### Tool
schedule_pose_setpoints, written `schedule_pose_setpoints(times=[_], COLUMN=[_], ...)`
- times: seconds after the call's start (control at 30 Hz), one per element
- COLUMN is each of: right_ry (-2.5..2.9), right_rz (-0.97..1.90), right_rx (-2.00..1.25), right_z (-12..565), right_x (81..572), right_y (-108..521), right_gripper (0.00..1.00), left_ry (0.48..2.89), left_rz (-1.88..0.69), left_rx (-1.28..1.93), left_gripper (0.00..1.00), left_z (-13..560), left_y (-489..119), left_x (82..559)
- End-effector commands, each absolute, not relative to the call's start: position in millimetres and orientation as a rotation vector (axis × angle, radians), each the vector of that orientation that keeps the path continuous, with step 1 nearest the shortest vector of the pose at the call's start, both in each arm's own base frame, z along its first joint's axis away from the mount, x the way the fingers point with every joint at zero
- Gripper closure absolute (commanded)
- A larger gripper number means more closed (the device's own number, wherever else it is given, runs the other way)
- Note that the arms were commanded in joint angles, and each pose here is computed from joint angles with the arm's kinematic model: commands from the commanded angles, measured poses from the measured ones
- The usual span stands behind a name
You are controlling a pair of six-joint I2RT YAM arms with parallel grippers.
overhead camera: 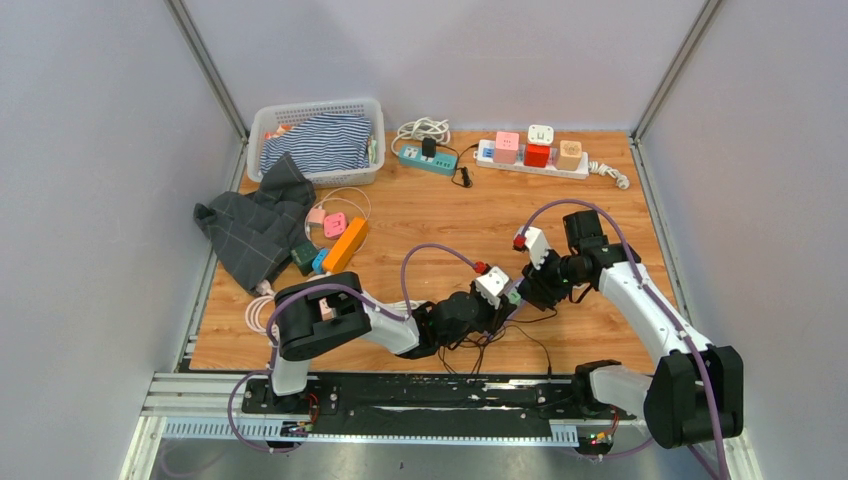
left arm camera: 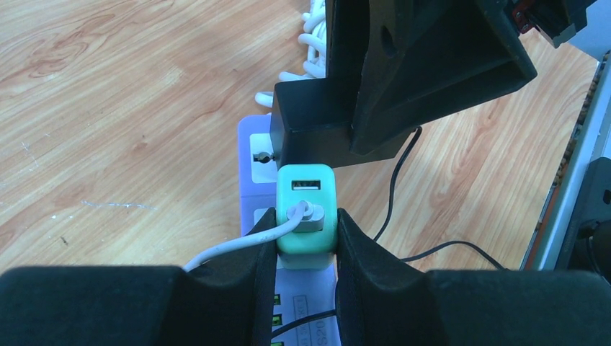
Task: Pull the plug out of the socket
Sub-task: Remove the plug from the socket.
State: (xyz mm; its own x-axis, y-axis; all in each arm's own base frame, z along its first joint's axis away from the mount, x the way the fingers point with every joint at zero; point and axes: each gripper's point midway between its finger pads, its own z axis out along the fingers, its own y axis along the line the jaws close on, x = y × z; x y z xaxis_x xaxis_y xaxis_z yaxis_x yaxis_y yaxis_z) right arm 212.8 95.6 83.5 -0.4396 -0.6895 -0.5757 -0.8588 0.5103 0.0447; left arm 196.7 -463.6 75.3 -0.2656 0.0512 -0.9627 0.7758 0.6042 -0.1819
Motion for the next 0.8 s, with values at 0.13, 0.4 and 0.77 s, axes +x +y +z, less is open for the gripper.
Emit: schedule_pose_setpoints(times=[0.13,0.4,0.77], right_ry=[2.330,2.189,2.355], right_rz=[0.348,0.829,0.238], right_rx=[-1.144,-1.350,-1.083], right_z=[87.2,95.3,89.1], right_x=[220.7,166.8,231.1], right_y=[81.2,129.9,66.8], right_gripper=[1.00,1.00,1.00], left_ry=[1.866,1.867,1.867], left_rz=[-0.621,-0.619,-0.619], left_rx=[0.766,0.766,0.766], left_gripper=[1.00,1.00,1.00], left_z=[14.3,14.0,13.4], left_y=[-431.8,-431.4,-432.5], left_x=[203.2,203.7,204.2])
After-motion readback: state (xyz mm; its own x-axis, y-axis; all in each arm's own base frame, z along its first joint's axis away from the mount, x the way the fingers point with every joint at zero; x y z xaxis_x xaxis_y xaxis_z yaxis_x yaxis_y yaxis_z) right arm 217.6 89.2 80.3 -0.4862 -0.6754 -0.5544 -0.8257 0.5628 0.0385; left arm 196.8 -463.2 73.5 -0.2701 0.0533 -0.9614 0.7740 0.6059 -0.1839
